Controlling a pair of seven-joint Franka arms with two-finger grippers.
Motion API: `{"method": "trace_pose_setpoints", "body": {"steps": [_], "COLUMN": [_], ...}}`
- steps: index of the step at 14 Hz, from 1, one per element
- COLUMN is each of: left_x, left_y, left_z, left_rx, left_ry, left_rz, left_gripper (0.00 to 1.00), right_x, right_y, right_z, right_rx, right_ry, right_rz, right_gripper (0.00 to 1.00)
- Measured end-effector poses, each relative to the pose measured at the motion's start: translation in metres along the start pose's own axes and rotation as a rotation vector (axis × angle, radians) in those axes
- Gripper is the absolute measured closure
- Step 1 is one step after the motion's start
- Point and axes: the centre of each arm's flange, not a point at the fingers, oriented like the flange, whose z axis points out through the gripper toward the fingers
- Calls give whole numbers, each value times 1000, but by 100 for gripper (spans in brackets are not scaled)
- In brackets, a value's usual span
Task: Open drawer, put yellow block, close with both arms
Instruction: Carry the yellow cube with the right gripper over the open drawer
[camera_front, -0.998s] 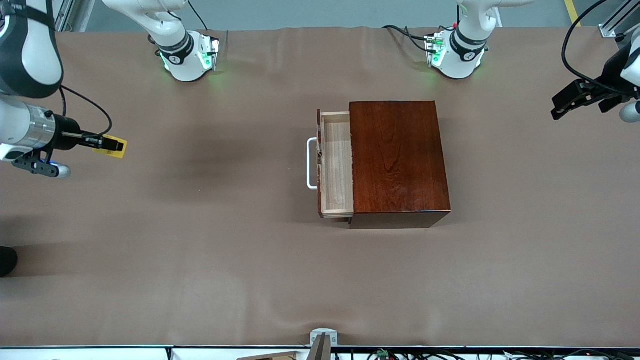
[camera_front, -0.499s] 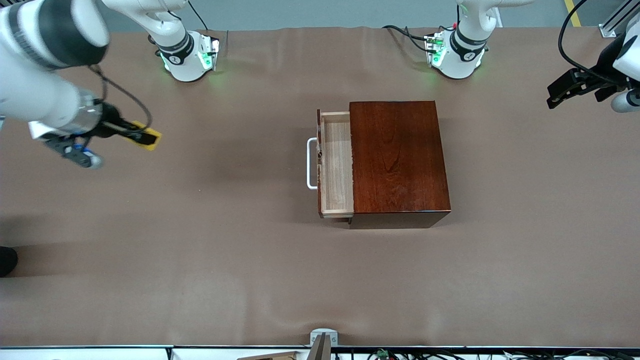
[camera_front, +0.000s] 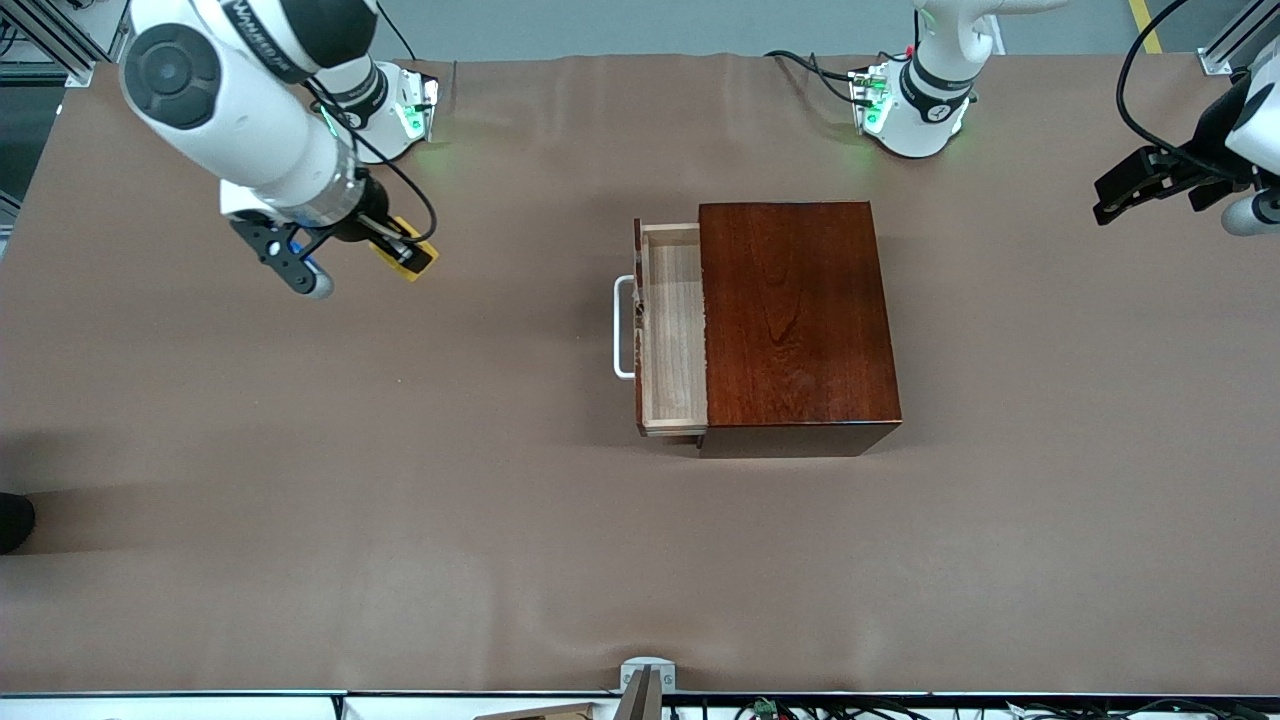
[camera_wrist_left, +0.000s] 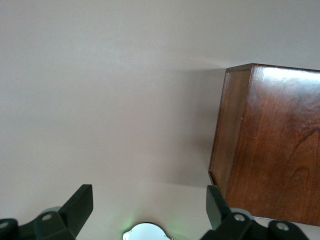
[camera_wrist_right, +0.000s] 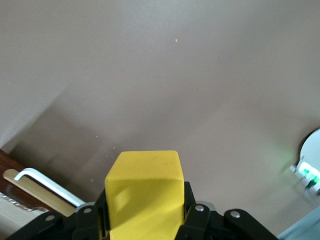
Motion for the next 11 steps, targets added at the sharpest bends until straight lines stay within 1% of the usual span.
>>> {"method": "trace_pose_setpoints", "body": {"steps": [4, 8, 10, 11], "left_x": [7, 7, 7, 7], "left_y": [3, 3, 3, 3], "left_z": [7, 3, 2, 2], "left_rx": [0, -1, -2, -2], "left_ry": [-9, -1, 0, 0], "left_rz": [4, 5, 5, 5], "left_gripper": [0, 0, 0, 0], "right_x": [-25, -63, -81, -88], "right_y": [-34, -78, -99, -109], "right_z": [9, 40, 57, 65], "right_rx": [57, 110, 103, 93], "right_ry": [-26, -51, -68, -66], "right_rz": [158, 320, 369, 391], "right_gripper": [44, 44, 44, 44]}}
